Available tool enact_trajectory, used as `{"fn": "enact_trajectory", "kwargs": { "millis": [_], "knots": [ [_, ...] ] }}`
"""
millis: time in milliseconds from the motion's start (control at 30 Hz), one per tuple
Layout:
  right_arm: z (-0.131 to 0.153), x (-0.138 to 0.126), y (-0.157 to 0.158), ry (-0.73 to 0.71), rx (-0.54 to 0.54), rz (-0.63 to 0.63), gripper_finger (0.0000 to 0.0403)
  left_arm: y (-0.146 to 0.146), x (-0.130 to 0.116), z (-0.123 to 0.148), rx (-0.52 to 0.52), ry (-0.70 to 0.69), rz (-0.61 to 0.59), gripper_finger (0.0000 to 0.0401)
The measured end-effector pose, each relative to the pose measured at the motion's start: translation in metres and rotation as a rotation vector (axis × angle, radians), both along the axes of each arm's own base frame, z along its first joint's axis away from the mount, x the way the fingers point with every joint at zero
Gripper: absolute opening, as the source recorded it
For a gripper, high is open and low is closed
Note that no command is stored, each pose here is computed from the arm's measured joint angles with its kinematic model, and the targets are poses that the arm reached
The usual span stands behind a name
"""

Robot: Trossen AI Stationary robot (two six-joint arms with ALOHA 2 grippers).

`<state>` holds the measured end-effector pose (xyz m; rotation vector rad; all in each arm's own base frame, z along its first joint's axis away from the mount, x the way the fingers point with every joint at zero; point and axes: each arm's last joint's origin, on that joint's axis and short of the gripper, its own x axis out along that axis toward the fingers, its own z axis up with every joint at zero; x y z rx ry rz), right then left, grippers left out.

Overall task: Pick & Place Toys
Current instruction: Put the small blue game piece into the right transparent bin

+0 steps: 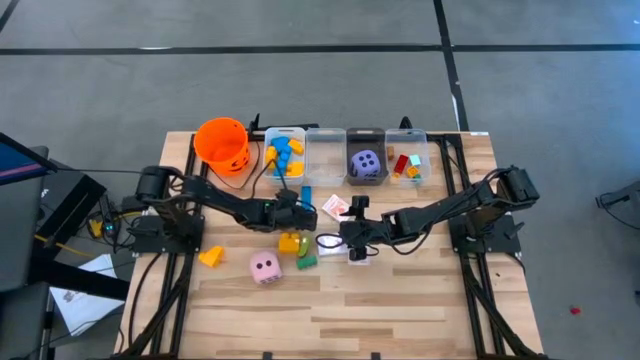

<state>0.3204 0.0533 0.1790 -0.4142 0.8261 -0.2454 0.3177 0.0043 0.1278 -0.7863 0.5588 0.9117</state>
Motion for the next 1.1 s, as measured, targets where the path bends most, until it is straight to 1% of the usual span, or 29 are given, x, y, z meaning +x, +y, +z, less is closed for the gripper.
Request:
{"fn": "enact_trajectory", "kwargs": {
  "millis": [100,200,467,733,1000,1100],
  "knots": [
    [0.000,0.000,0.000,0.000,0.000,0.000,0.0244,0.003,0.004,-0.010,0.003,-0.004,0.012,0.0387],
    [0.000,0.000,0.000,-0.001,0.000,0.000,0.0244,0.006,0.008,-0.018,0.021,-0.014,0.029,0.0388],
    [0.000,0.000,0.000,-0.002,0.000,0.000,0.0244,0.012,0.009,-0.022,0.008,-0.009,0.045,0.0384],
    [0.000,0.000,0.000,-0.004,0.000,0.000,0.0244,0.011,0.002,-0.026,-0.006,0.092,0.029,0.0383],
    [0.000,0.000,0.000,-0.004,0.000,0.000,0.0244,0.011,0.001,-0.027,0.004,0.125,-0.004,0.0383],
    [0.000,0.000,0.000,-0.004,0.000,0.000,0.0244,0.011,0.000,-0.028,0.023,0.155,-0.038,0.0383]
  ]
}}
